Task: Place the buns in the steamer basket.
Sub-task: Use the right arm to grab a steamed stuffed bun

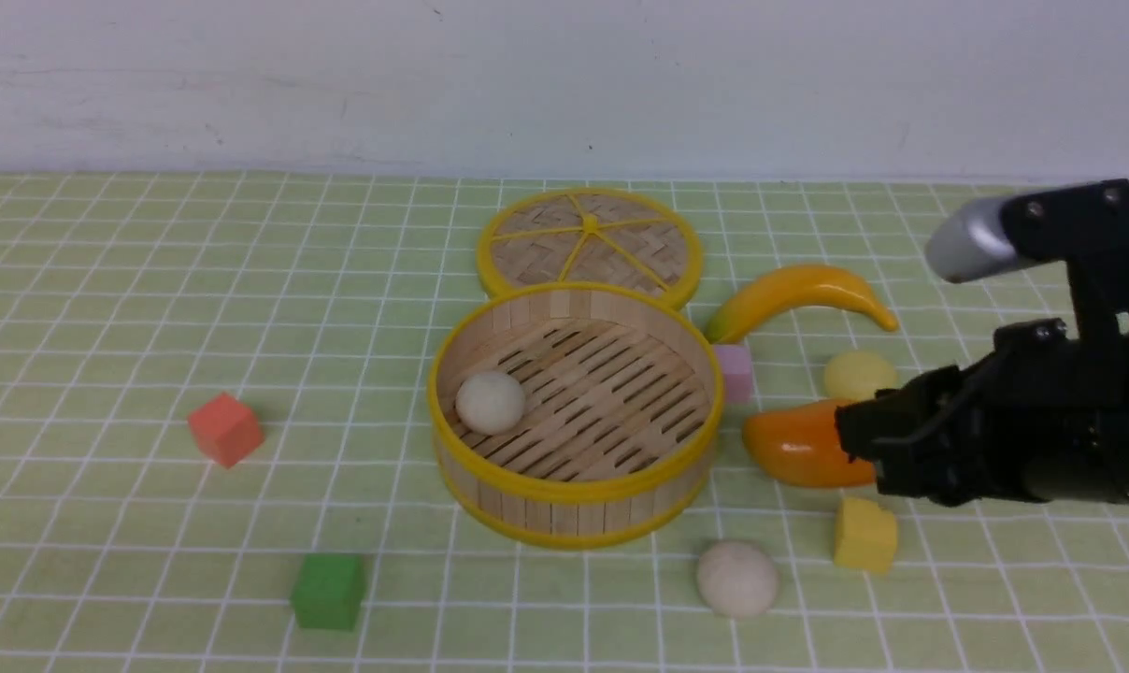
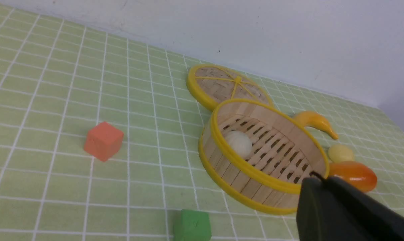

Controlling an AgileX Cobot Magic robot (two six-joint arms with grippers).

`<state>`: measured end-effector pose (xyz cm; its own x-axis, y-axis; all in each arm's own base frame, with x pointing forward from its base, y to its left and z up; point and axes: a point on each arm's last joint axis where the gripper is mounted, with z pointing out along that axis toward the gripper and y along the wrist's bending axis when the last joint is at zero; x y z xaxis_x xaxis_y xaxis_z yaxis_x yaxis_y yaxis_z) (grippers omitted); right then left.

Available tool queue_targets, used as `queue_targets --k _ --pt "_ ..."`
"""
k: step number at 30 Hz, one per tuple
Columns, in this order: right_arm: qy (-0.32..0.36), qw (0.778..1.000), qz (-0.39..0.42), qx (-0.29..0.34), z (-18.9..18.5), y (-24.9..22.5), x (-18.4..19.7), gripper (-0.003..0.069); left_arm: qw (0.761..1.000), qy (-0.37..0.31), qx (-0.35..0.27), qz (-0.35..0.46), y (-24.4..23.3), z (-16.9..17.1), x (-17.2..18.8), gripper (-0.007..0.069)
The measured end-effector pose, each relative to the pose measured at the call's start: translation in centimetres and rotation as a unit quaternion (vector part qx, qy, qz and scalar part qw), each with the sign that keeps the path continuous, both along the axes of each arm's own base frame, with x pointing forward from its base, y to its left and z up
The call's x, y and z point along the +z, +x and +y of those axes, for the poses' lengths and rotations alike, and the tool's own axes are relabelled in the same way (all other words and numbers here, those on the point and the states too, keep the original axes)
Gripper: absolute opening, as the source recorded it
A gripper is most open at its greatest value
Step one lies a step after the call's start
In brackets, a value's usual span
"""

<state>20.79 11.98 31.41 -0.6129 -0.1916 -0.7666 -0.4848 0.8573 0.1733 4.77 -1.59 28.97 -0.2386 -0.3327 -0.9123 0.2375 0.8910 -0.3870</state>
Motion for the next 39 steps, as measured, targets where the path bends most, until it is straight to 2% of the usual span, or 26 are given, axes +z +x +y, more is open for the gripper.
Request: queue_targets --k 5,11,18,22,27,39 --pt "-0.038 0.998 0.034 0.036 1.0 1.3 -0.1 0.0239 0.999 0.0 0.024 0.024 0.1 0.2 -2.7 -0.0004" --pt "-0.091 0.985 0.125 0.074 2.5 3.7 -0.3 0.0247 0.993 0.001 0.1 0.063 0.3 0.9 -7.0 0.0001" --pt "-0.141 0.965 0.203 0.092 4.6 6.2 -3.6 0.0256 0.99 0.018 0.11 0.09 0.2 1.1 -10.8 0.0004" --pt "-0.166 0.955 0.223 0.108 6.3 6.8 -6.0 0.0256 0.989 0.021 0.111 0.094 0.3 1.1 -11.5 0.0005" --pt "-0.185 0.951 0.228 0.096 7.0 8.2 -8.8 0.0256 0.99 0.02 0.111 0.088 0.4 1.1 -12.0 0.0017" --pt "-0.188 0.957 0.203 0.084 7.7 9.9 -11.0 0.0256 0.99 0.015 0.111 0.082 0.5 1.1 -11.9 0.0021"
